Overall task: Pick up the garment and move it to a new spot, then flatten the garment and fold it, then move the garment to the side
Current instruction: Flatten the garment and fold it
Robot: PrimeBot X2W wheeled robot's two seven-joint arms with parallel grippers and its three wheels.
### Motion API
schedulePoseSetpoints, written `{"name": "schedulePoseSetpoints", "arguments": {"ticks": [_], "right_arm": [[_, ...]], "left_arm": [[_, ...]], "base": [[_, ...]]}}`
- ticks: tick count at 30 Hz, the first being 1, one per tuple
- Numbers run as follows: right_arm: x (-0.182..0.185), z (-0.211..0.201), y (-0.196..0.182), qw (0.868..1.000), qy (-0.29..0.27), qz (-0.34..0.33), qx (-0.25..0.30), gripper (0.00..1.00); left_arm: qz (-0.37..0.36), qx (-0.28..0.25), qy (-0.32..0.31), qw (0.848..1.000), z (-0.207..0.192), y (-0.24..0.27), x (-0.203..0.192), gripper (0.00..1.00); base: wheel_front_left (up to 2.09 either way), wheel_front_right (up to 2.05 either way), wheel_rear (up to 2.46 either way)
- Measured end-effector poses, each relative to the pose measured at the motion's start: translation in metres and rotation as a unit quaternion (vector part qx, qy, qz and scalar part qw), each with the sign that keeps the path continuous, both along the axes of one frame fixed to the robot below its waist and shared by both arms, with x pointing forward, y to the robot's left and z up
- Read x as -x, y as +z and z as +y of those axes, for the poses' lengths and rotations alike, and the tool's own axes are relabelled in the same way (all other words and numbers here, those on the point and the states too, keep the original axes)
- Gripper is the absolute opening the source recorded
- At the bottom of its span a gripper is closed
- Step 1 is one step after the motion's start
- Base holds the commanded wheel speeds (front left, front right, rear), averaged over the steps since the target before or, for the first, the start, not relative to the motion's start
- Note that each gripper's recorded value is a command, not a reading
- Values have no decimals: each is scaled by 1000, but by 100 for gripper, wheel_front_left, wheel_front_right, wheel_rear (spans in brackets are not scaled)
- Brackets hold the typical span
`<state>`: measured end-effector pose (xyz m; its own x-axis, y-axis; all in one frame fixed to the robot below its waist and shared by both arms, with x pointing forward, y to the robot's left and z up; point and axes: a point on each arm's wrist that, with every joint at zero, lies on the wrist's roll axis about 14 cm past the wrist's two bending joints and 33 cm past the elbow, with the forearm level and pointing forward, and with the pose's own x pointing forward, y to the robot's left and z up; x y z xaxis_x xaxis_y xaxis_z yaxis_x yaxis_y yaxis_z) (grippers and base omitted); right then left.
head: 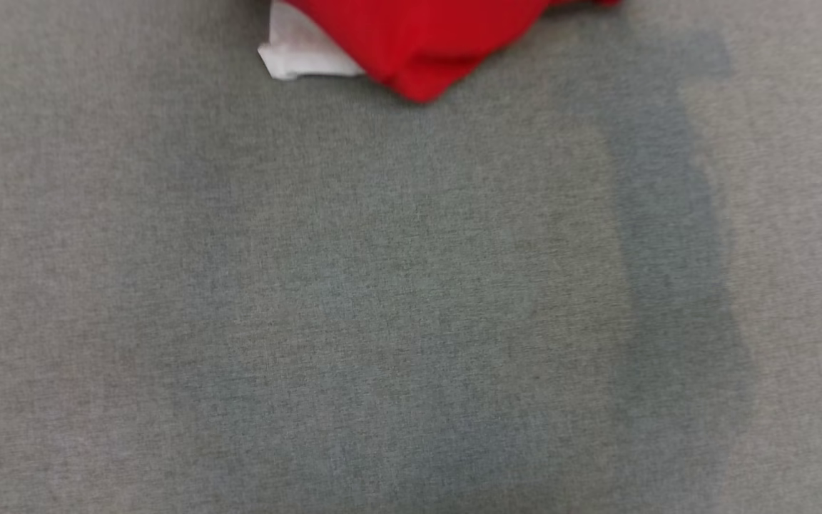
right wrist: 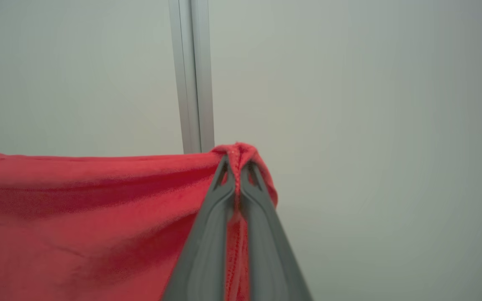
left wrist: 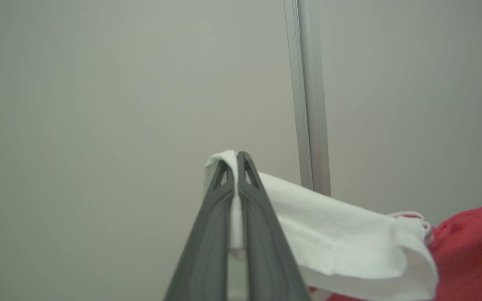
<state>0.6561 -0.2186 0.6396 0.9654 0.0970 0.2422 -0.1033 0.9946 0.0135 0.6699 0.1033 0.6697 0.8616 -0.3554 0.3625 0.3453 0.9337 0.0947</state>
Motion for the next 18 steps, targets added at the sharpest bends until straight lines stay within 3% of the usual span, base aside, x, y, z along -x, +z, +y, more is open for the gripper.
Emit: {"name": "schedulePoseSetpoints", "arguments": {"ticks": [6, 13, 18], "right_arm": [[-40, -2, 23, 1000, -10, -24, -10, 0], [-44, 0, 65, 998, -14, -61, -11, 0], [-46, 13, 52, 999, -1, -48, -2, 0]], "left_arm": [[-24, -8, 14, 1000, 3, 24, -37, 0], [-71, -1, 0, 998, -14, 66, -39, 0], [-74, -3, -14, 997, -23, 63, -36, 0]], "base": [[0, 0, 0], [0, 0, 0], [0, 0, 0]]}}
